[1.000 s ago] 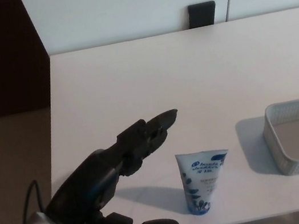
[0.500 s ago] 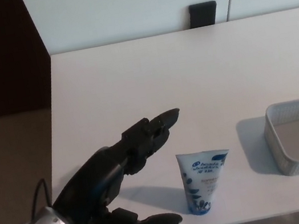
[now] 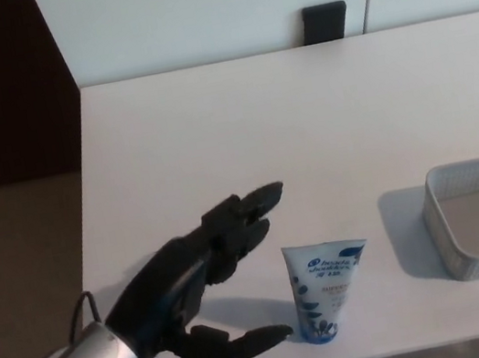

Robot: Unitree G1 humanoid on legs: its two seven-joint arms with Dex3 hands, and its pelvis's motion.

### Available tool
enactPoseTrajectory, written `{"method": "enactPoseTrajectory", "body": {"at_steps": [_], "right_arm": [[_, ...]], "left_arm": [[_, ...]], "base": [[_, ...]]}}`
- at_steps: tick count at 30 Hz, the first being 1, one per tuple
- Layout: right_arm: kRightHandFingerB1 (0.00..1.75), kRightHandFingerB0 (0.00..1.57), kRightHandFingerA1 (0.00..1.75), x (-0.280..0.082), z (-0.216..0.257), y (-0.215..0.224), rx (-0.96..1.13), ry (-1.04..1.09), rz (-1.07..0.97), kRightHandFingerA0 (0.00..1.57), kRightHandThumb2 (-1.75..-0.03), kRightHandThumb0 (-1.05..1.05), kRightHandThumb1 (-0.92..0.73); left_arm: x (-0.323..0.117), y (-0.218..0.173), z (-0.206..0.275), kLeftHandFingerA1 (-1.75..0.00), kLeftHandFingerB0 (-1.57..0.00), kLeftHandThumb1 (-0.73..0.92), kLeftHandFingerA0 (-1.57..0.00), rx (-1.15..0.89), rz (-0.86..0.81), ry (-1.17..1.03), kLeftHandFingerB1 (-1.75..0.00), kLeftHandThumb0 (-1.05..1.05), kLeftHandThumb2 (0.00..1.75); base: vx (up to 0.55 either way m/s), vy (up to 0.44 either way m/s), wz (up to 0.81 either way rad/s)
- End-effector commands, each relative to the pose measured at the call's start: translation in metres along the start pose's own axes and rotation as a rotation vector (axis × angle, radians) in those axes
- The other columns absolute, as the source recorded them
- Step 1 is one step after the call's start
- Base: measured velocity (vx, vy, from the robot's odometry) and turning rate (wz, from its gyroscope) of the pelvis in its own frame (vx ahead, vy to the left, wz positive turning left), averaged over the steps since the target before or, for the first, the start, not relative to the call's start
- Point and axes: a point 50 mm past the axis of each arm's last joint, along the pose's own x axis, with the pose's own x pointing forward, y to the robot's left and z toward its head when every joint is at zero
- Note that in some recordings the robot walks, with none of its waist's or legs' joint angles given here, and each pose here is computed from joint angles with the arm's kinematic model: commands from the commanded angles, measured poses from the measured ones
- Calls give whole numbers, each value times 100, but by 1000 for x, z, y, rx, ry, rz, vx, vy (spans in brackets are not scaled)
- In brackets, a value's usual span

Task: The robot walks towards a table in front, picks a shampoo with left hand and puts it in a small grey container

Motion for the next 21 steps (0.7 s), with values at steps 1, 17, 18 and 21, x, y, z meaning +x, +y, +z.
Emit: {"method": "enactPoseTrajectory", "body": {"at_steps": [1, 17, 18, 21], "right_arm": [[37, 47, 42, 0, 3, -1, 3, -11, 3, 58, -62, -25, -74], [37, 46, 41, 0, -1, 0, -7, -3, 11, 56, -61, -26, -72], [37, 46, 41, 0, -1, 0, -10, -1, 9, 56, -61, -27, -72], [37, 46, 42, -1, -1, 0, -5, -7, 12, 56, -61, -26, -72]], "left_arm": [[2, 0, -8, -16, 0, 38, 0, 18, 3, 46, -15, -63, 77], [9, -27, -38, -14, 0, 38, 0, -9, -47, 144, -19, -61, 76], [10, -28, -38, -13, 0, 37, 0, -19, -48, 150, -20, -60, 76], [12, -32, -36, -17, 0, 36, 0, -19, -45, 138, -19, -59, 75]], "base": [[0, 0, 0], [0, 0, 0], [0, 0, 0], [0, 0, 0]]}}
